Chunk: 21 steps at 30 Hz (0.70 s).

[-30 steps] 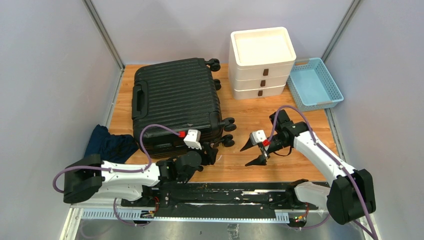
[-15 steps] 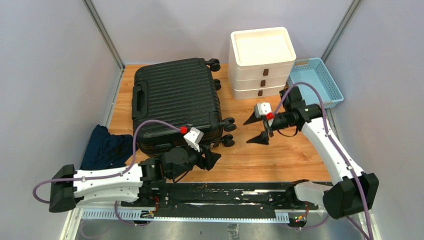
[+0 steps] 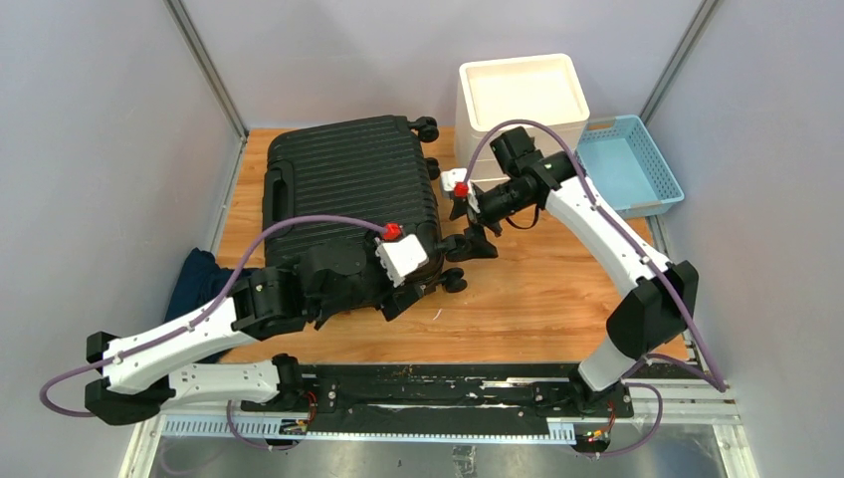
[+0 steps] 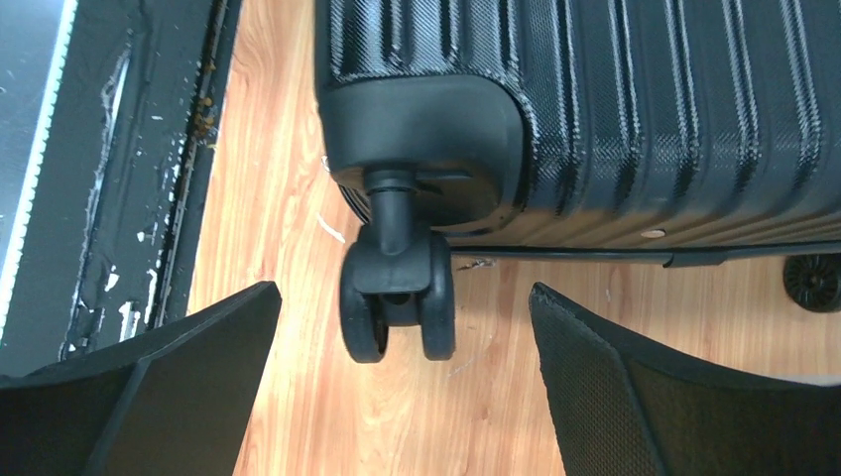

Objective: Open, take out, and arrange the luggage
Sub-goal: Adjust the luggage at the center of the board.

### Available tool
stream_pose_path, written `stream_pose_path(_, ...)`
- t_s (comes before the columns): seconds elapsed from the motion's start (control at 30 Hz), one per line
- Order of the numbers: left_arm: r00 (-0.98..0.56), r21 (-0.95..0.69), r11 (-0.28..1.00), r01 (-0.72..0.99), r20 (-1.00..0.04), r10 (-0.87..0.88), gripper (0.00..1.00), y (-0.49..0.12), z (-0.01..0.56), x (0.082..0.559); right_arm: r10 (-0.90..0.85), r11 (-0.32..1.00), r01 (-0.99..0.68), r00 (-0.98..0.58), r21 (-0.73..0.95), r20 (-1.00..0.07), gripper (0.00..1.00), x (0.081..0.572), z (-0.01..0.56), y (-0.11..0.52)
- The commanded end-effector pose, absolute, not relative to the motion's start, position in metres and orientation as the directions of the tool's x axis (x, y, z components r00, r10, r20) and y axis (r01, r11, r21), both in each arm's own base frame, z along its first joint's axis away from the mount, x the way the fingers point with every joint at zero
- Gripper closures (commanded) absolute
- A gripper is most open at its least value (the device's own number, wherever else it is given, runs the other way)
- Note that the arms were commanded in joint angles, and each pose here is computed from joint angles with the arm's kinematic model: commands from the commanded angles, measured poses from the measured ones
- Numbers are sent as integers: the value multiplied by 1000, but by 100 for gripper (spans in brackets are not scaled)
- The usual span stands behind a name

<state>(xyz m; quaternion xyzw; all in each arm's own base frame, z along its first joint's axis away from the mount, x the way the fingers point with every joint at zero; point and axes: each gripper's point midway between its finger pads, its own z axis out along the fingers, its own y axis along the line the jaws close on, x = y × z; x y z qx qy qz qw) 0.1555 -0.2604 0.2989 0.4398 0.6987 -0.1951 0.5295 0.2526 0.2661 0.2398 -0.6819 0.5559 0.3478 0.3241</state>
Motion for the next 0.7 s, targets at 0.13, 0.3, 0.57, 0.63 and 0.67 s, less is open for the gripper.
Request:
stream_pose_path(0.13, 115, 536, 326, 779, -633, 766, 10, -198, 253, 185, -649, -166, -986, 104, 7, -754, 0, 250, 211, 269)
stream_pose_path(0.3, 139, 567, 341, 750, -639, 757, 9, -197, 244, 199, -662, -195, -981, 112, 26, -741, 1, 242, 197, 274)
stream_pose_path(0.57, 108, 564, 406, 720, -668, 736, 19, -188, 231, 219, -639, -227, -973, 111, 48, -761, 29, 236, 192, 278)
stream_pose_path(0.63, 116, 579, 397, 712, -655, 746, 23, -186, 226, 222, -638, -238, -970, 122, 44, -760, 38, 234, 189, 276)
stream_pose_path(0.67, 115, 586, 395, 707, -647, 754, 24, -185, 224, 224, -638, -241, -970, 126, 42, -760, 44, 233, 188, 275)
